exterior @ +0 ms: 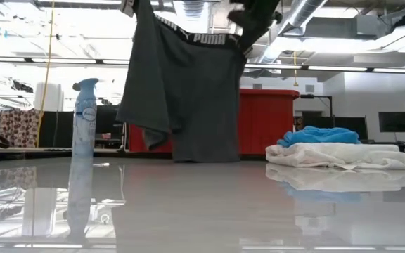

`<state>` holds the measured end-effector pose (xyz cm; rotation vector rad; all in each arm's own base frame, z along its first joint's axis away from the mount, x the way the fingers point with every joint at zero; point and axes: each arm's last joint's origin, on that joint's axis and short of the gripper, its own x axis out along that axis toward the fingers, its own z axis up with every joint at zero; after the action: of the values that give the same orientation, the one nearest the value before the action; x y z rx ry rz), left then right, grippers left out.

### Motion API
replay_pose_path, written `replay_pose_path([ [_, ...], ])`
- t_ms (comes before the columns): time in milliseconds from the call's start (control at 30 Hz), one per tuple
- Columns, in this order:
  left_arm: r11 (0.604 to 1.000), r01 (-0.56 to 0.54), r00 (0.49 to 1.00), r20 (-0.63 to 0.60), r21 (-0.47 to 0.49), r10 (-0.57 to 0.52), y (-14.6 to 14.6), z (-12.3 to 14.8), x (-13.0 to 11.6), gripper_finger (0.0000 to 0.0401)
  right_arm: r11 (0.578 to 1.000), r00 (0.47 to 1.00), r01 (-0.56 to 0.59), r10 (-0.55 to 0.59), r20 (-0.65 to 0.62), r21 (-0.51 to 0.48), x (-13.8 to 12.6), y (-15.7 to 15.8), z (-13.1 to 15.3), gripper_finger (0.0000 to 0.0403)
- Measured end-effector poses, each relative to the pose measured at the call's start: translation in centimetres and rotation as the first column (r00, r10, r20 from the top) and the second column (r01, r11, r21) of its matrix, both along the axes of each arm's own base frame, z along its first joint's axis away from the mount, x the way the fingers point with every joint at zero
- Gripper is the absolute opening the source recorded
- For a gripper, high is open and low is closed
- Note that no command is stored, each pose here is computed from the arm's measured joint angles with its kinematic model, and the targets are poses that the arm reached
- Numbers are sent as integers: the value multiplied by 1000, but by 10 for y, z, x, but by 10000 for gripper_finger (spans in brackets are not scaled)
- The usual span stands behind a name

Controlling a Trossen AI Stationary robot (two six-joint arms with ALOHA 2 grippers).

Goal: Fold laundry
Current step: Fold the gray boxers

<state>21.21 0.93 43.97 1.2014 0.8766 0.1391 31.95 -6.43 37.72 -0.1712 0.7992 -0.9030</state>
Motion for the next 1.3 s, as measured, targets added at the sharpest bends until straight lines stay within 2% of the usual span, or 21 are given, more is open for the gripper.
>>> replay_pose_path([
  [133, 990, 44, 999, 24, -134, -42, -18, -5, 1, 0, 997, 1000, 14, -14, -3, 72, -15, 27, 0, 18],
  [200, 972, 67, 997, 54, -224, -56, -29, -7, 3, 0, 993, 1000, 22, -22, -4, 112, -21, 44, -2, 18],
  [333, 895, 160, 986, 102, -417, -129, -58, -9, 2, 0, 977, 1000, 5, -8, 14, 215, -31, 88, -7, 18],
  [433, 816, 205, 979, 131, -541, -159, -84, -11, 0, 0, 948, 998, -33, 13, 65, 317, -39, 125, -9, 18],
  [500, 782, 228, 974, 134, -580, -185, -100, -14, 2, 0, 924, 992, -67, 24, 120, 376, -45, 149, -10, 18],
  [600, 758, 253, 965, 97, -602, -245, -125, -23, 4, 0, 892, 977, -116, 25, 210, 437, -54, 181, -8, 18],
  [800, 746, 322, 935, 72, -583, -348, -158, -33, 3, 0, 807, 928, -228, 10, 373, 545, -68, 224, 4, 18],
  [933, 732, 290, 949, 90, -617, -301, -161, -32, 0, 0, 773, 910, -232, -41, 412, 591, -72, 230, 11, 18],
  [1067, 719, 237, 959, 39, -654, -280, -158, -35, -1, 0, 744, 903, -214, -97, 418, 634, -62, 225, 10, 18],
  [1167, 764, 171, 968, -39, -623, -248, -150, -49, -1, 0, 760, 926, -149, -117, 359, 632, -49, 215, 0, 18],
  [1300, 816, 70, 969, -155, -574, -192, -135, -80, -1, 0, 785, 973, -21, -127, 194, 619, -24, 191, -24, 18],
])
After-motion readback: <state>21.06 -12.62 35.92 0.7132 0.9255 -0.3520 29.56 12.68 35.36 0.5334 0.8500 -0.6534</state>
